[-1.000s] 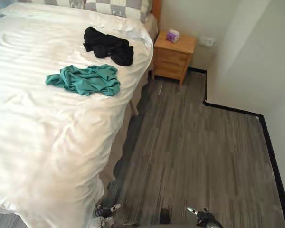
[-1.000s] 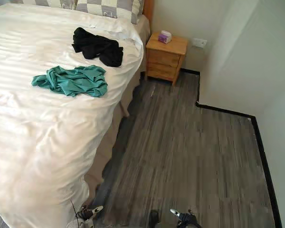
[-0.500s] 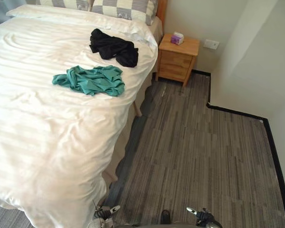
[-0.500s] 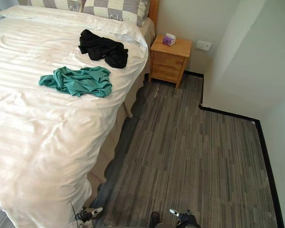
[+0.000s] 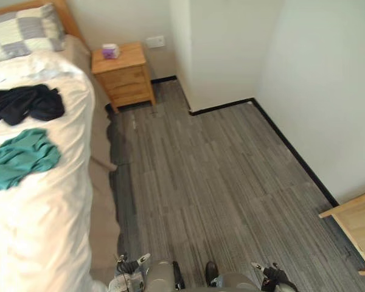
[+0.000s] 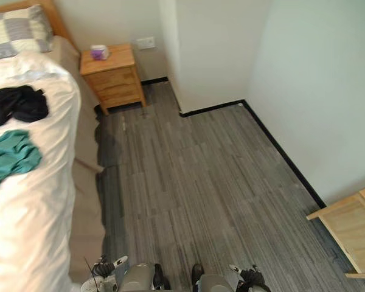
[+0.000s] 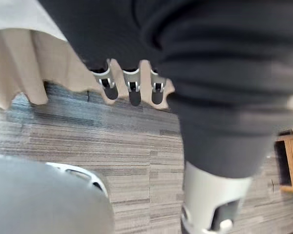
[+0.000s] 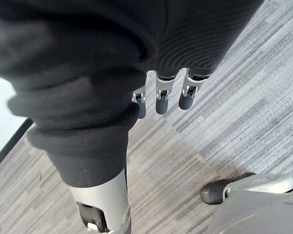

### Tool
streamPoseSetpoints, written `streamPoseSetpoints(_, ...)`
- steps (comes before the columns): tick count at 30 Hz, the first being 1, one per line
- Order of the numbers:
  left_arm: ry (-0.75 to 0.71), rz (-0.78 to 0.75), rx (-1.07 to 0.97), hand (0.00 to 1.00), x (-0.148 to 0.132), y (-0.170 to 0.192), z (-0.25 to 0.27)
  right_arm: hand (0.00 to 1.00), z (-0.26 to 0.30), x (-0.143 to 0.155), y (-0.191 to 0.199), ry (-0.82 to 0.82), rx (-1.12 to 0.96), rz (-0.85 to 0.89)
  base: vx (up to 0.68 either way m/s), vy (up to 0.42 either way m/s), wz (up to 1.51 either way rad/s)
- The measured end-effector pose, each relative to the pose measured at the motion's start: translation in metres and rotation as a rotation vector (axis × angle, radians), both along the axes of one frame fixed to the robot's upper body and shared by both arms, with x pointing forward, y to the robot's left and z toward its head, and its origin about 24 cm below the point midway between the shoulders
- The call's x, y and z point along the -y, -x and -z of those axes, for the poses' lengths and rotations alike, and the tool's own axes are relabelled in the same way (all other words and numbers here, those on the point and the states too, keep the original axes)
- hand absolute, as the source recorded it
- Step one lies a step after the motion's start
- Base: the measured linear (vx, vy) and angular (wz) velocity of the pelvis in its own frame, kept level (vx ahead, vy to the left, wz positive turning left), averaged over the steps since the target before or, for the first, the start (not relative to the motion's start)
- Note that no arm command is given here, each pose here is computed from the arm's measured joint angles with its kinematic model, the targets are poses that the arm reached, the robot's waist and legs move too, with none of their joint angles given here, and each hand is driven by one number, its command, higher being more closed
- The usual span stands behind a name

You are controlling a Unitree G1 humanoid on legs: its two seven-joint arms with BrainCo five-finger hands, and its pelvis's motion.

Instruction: Tidy the bed and pick cloth on bed and put in laundry

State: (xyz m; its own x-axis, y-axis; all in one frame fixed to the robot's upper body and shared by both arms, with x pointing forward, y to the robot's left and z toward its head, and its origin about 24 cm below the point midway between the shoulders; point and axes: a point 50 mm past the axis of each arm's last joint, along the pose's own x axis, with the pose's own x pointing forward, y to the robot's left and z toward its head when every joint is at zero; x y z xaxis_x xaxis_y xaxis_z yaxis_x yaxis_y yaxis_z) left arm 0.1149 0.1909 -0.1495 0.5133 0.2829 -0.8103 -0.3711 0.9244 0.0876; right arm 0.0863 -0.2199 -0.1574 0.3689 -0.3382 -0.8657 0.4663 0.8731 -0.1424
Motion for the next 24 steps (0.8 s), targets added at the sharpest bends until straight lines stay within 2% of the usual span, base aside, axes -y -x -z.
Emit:
streamPoseSetpoints(6,0.01,0.003,0.017,0.0,-0.004,-0.009,-0.002,0.0,0.002,-0.002,0.004,-0.001,-0.022,-0.039,0.52,0.135,-0.17)
streamPoseSetpoints(10,-0.001,-0.006,-0.033,0.0,-0.012,0.005,0.002,0.0,0.005,-0.008,0.017,-0.029,-0.049,-0.026,0.45,0.116,0.06)
streamPoseSetpoints(13,-0.012,-0.002,-0.063,0.0,-0.017,0.012,0.004,0.0,0.008,-0.015,0.027,-0.055,-0.069,0.001,0.6,0.056,0.93)
streamPoseSetpoints(19,0.02,-0.015,-0.08,0.0,-0.006,0.014,0.007,0.0,0.005,-0.003,0.02,-0.021,-0.048,-0.004,0.61,-0.135,1.2)
streamPoseSetpoints(22,0.024,-0.098,-0.09,0.0,-0.012,0.022,0.009,0.0,0.007,-0.009,0.023,-0.041,-0.058,-0.002,0.62,-0.309,1.25)
streamPoseSetpoints(24,0.069,-0.228,-0.09,0.0,-0.004,0.03,0.012,0.0,0.004,-0.004,0.02,-0.024,-0.042,-0.01,0.86,-0.485,0.8)
